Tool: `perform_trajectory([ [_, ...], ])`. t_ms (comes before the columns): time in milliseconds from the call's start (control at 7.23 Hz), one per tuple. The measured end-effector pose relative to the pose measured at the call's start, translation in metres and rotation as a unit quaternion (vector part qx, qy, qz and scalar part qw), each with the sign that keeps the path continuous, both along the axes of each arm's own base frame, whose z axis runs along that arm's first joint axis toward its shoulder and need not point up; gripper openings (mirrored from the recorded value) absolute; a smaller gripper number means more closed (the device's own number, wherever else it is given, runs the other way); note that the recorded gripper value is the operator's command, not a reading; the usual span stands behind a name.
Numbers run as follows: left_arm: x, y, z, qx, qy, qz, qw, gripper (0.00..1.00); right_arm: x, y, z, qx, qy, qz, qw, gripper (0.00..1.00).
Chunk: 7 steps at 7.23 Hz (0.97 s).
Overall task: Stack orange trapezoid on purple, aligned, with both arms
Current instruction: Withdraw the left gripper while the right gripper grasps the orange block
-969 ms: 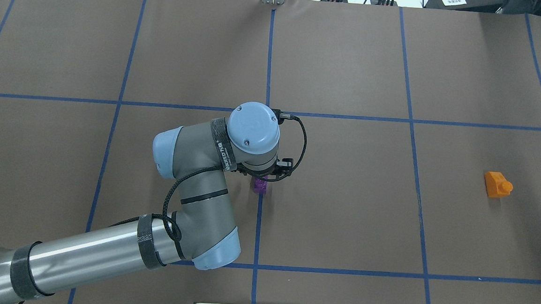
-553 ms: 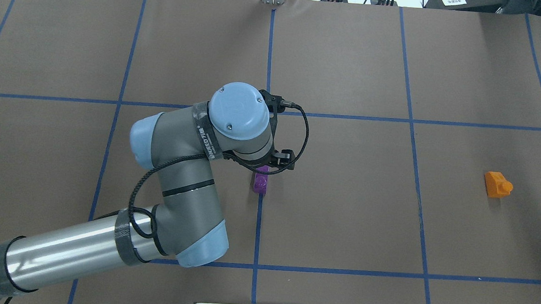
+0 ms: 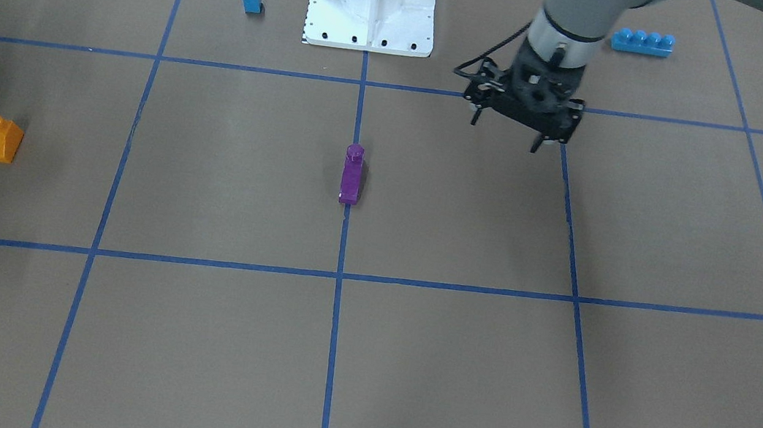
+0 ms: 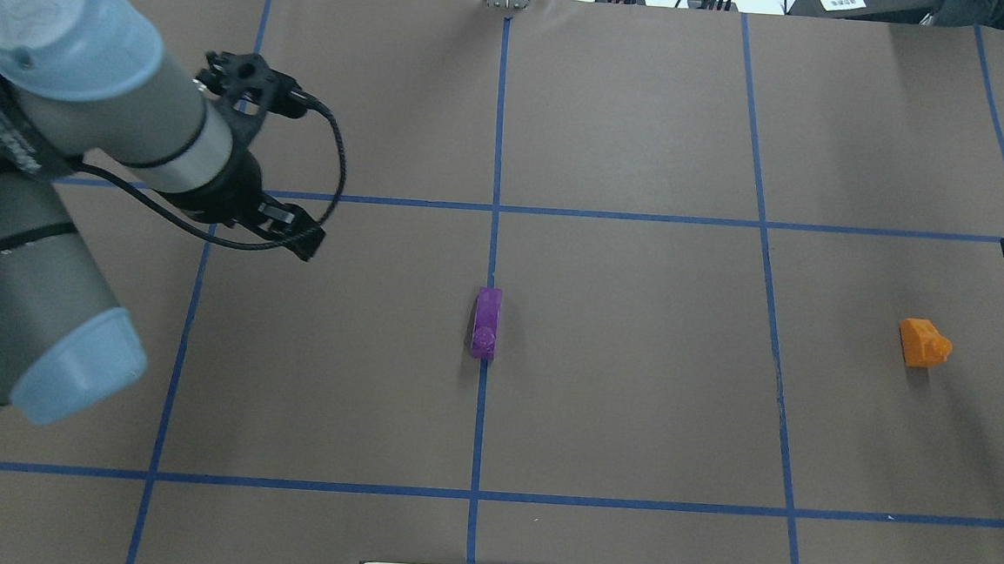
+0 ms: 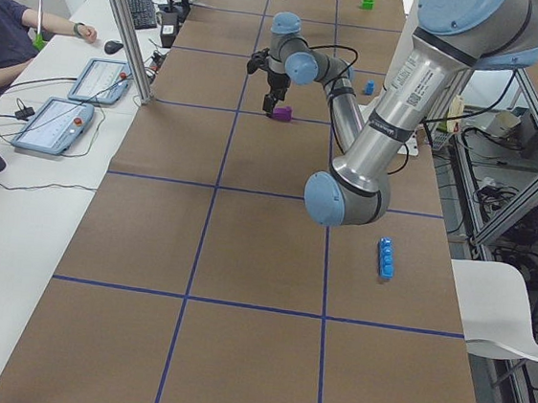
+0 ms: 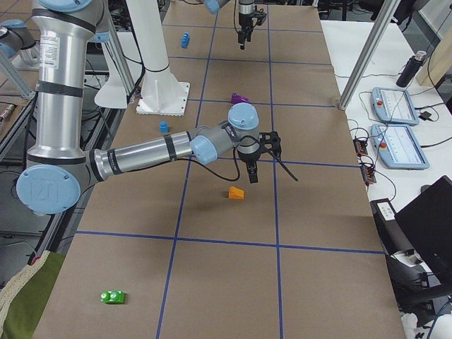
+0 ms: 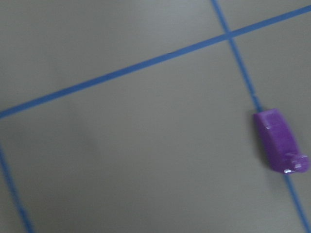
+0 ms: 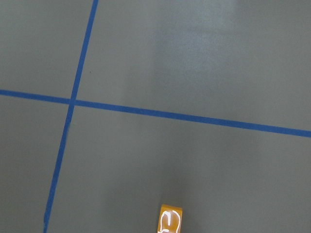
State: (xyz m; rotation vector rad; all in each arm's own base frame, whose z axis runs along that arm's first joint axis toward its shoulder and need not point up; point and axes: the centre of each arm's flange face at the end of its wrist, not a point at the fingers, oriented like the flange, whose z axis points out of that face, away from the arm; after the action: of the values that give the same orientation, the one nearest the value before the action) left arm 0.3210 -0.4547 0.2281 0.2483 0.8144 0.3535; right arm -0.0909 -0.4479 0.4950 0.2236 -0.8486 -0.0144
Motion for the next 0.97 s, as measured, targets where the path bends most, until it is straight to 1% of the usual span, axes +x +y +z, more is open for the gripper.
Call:
perform_trajectory([
  [138, -0.059, -0.023, 0.036, 0.028, -0.02, 0.013, 0.9993, 1.0, -0.035, 0.01, 0.006, -0.01, 0.007, 0.027, 0.9996, 0.99],
  [277, -0.109, -0.039, 0.067, 0.044, -0.027, 0.031, 0.9982, 1.0, -0.066, 0.023, 0.018, -0.012, 0.008, 0.044, 0.9989, 0.99],
  [415, -0.151, -0.046, 0.092, 0.052, -0.024, 0.044, 0.9974, 1.0, -0.088, 0.037, 0.038, -0.007, 0.008, 0.05, 0.9987, 0.99],
  [553, -0.176, -0.048, 0.106, 0.056, -0.023, 0.047, 0.997, 1.0, -0.097, 0.049, 0.062, -0.001, 0.008, 0.05, 0.9987, 0.92],
  [692, -0.185, -0.049, 0.112, 0.058, -0.023, 0.048, 0.9969, 1.0, -0.099, 0.061, 0.08, 0.001, 0.013, 0.048, 0.9988, 0.74],
  [830, -0.188, -0.049, 0.114, 0.058, -0.023, 0.048, 0.9969, 1.0, -0.101, 0.069, 0.092, 0.001, 0.021, 0.044, 0.9988, 0.61],
  [969, -0.189, -0.049, 0.114, 0.059, -0.023, 0.048, 0.9968, 1.0, -0.104, 0.074, 0.101, -0.001, 0.027, 0.04, 0.9988, 0.6],
])
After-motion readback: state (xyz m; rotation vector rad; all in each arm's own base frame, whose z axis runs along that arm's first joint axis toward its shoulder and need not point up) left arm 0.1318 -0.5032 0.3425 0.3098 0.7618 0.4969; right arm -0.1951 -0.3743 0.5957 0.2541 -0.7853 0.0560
